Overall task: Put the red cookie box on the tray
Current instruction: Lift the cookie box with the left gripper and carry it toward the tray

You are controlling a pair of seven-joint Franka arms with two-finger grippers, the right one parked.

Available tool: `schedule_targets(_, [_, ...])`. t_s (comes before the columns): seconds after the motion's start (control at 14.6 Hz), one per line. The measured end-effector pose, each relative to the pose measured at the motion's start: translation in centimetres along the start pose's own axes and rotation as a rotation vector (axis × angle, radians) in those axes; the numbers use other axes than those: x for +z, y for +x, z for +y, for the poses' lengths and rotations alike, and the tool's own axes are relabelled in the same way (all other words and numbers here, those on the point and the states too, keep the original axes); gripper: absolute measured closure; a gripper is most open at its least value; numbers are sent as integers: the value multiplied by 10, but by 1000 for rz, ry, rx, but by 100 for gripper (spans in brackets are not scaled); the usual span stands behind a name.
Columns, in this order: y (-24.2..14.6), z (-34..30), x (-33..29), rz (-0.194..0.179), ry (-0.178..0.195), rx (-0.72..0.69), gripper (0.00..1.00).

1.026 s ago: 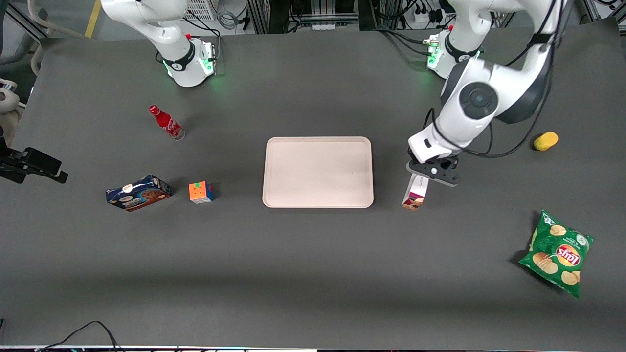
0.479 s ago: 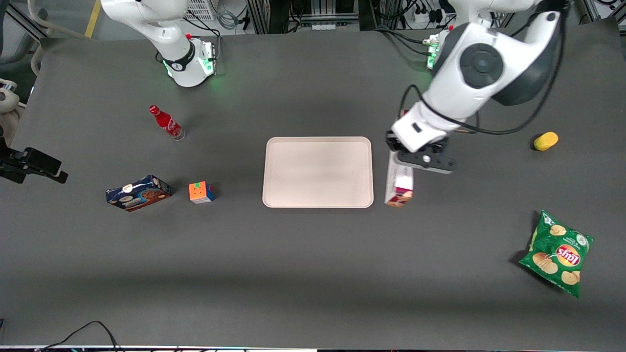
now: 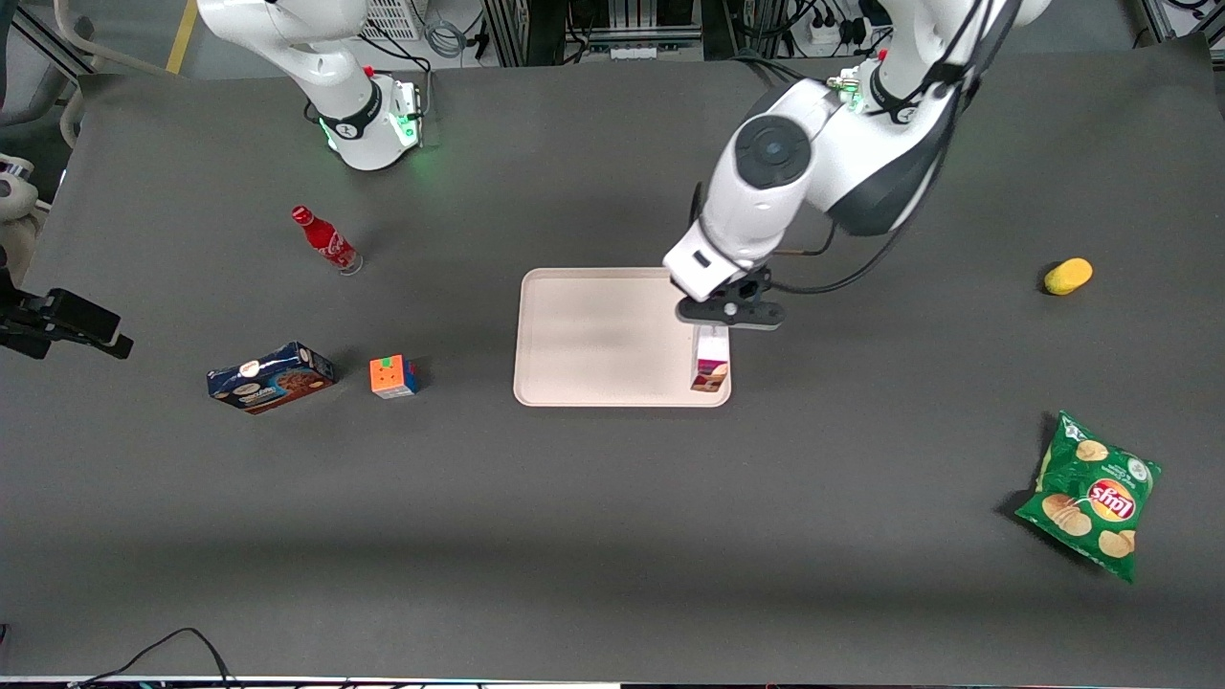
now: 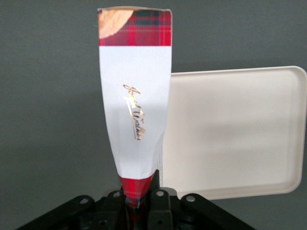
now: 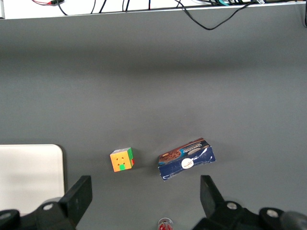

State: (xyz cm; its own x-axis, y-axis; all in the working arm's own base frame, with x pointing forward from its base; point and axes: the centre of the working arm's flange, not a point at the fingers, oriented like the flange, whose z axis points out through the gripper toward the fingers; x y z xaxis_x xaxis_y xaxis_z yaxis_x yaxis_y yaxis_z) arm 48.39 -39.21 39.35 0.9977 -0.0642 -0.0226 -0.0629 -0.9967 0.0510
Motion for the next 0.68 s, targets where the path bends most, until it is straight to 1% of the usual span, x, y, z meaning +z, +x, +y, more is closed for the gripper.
schedule_targets(0.07, [-1,5,21,16,7,-6,85])
schedule_targets(0.14, [-3,7,43,31,4,-12,85])
schedule_targets(0.21, [-7,7,65,41,-6,-20,85])
schedule_targets(0.27, [-11,5,87,40,-16,-29,85])
schedule_targets(0.34, [-16,2,107,29,-21,-35,85])
schedule_targets(0.55, [-22,-3,138,-12,-11,-42,85])
schedule_targets(0.68, [-25,-4,143,-21,-6,-42,85])
